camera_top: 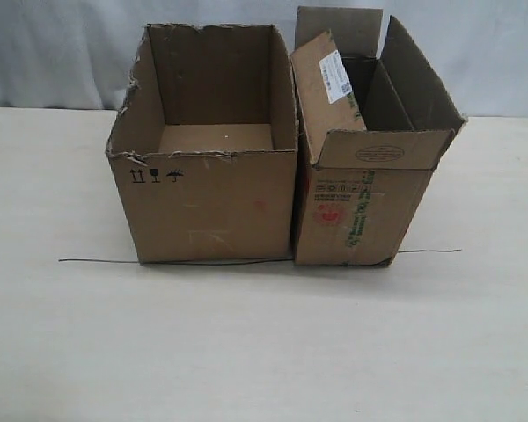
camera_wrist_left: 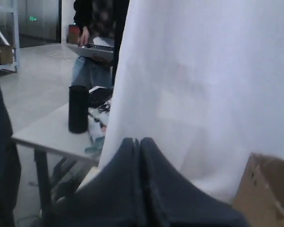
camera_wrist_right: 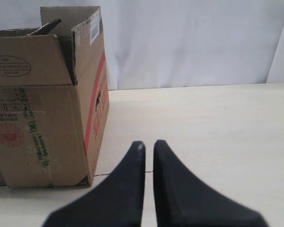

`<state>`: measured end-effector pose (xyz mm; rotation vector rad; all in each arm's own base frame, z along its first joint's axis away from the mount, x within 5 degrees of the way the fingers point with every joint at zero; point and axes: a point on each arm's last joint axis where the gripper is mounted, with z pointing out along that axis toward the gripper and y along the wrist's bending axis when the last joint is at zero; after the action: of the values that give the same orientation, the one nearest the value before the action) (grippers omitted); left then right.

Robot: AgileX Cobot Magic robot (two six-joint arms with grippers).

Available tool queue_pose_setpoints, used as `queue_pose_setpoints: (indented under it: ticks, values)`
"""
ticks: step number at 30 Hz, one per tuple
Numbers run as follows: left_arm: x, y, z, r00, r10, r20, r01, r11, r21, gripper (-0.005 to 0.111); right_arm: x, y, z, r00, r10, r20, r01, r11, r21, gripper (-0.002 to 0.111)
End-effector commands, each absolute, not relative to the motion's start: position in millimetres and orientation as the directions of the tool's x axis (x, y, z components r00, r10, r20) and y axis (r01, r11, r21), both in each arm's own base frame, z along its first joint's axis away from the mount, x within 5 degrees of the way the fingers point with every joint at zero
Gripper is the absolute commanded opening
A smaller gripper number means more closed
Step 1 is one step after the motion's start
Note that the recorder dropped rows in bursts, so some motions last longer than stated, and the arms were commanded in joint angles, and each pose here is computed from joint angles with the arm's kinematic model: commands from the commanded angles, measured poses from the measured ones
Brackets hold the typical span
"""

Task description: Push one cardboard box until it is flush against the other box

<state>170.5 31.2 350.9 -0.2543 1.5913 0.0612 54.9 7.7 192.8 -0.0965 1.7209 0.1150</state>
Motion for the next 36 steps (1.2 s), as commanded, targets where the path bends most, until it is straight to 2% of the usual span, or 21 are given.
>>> queue_pose_setpoints:
  ticks: [1,4,7,15,20,24,28,31,36]
  values:
    - [151,31,294,-0.116,-0.139,-0.983,-0.241,0.965,-0.108,0.0,55,7,192,-0.148,0.002,-0.989,-0.125,0.992,0.021,0.005]
    - [147,28,268,-0.213,-0.154,-0.965,-0.226,0.968,-0.105,0.0,55,7,192,-0.148,0.002,-0.989,-0.125,0.992,0.021,0.005]
    - [145,25,258,-0.266,-0.164,-0.95,-0.204,0.973,-0.111,0.0,55,7,192,-0.148,0.002,-0.989,-0.125,0.992,0.021,0.005]
    - [145,24,257,-0.279,-0.166,-0.946,-0.195,0.974,-0.113,0.0,55,7,192,-0.148,0.002,-0.989,-0.125,0.992,0.021,0.005]
    - [122,18,270,-0.159,-0.13,-0.979,-0.163,0.981,-0.104,0.0,55,7,192,-0.148,0.002,-0.989,-0.125,0.992,0.021,0.005]
    - [83,9,285,0.044,-0.043,-0.998,-0.104,0.993,-0.048,0.0,55,7,192,-0.148,0.005,-0.989,-0.125,0.992,0.023,0.005]
    - [52,2,268,0.175,0.005,-0.985,-0.044,0.999,-0.003,0.0,55,7,192,-0.148,0.005,-0.989,-0.125,0.992,0.023,0.005]
    - [49,-1,247,0.143,0.004,-0.99,-0.018,1.0,0.001,0.0,55,7,192,-0.148,0.005,-0.989,-0.125,0.992,0.023,0.005]
    - [55,1,231,0.088,-0.029,-0.996,-0.032,0.999,-0.032,0.0,55,7,192,-0.148,0.005,-0.989,-0.125,0.992,0.024,0.005]
